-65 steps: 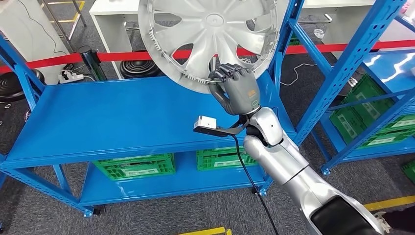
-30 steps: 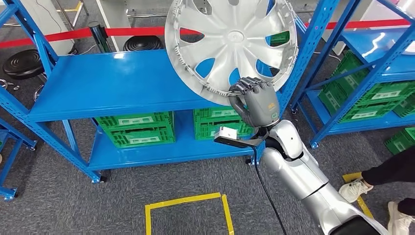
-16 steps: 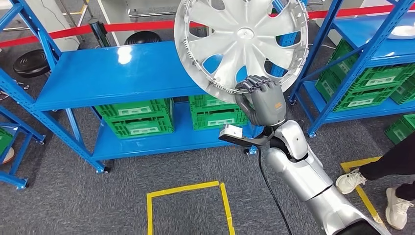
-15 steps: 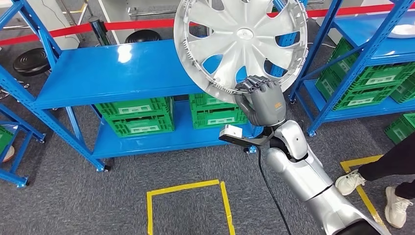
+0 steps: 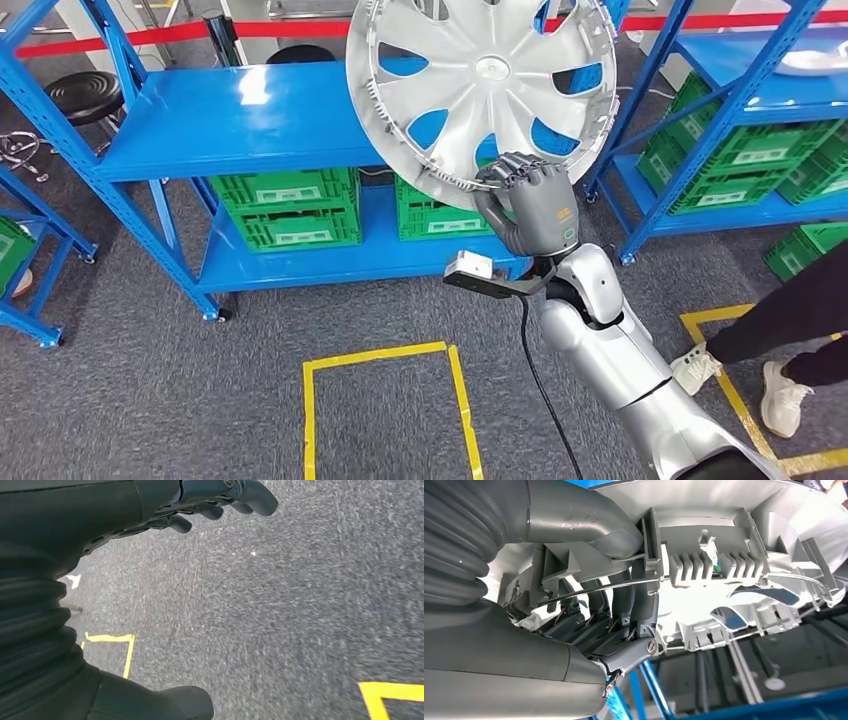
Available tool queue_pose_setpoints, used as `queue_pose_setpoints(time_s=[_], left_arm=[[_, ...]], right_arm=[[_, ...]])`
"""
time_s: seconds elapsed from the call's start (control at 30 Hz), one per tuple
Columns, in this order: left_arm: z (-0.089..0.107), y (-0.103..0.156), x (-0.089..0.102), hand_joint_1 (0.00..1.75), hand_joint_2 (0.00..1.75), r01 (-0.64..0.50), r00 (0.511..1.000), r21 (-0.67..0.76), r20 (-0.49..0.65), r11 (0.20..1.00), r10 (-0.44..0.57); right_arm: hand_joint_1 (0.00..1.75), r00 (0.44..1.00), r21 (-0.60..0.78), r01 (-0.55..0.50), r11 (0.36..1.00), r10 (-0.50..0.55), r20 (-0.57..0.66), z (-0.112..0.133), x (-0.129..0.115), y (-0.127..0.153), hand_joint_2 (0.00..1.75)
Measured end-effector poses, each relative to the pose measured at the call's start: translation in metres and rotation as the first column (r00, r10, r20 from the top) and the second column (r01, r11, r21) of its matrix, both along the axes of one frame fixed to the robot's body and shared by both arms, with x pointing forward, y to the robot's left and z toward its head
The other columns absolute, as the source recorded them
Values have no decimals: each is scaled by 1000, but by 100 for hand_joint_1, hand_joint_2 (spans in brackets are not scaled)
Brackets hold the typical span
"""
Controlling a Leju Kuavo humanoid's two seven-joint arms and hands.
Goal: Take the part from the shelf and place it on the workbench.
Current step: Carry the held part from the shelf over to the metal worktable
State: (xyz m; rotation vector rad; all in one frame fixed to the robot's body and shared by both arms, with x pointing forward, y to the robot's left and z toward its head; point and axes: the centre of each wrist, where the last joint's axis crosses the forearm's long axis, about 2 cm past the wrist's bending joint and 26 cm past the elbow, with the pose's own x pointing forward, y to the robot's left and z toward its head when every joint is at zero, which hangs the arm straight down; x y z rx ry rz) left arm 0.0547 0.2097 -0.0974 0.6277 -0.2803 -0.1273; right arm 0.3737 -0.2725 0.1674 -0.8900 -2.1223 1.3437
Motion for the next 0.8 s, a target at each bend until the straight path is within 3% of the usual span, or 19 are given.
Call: queue_pose_setpoints(time_s=[0.37, 0.8], left_arm=[[0, 6, 3, 0, 175, 67, 995, 29, 78, 997, -70], [0, 6, 6, 0, 175, 81, 992, 26, 93, 996, -83]], right_arm=[[175, 998, 89, -28, 996, 32, -46, 1, 6, 7, 175], [175, 1000, 36, -13, 999, 14, -18, 5, 20, 5, 175]])
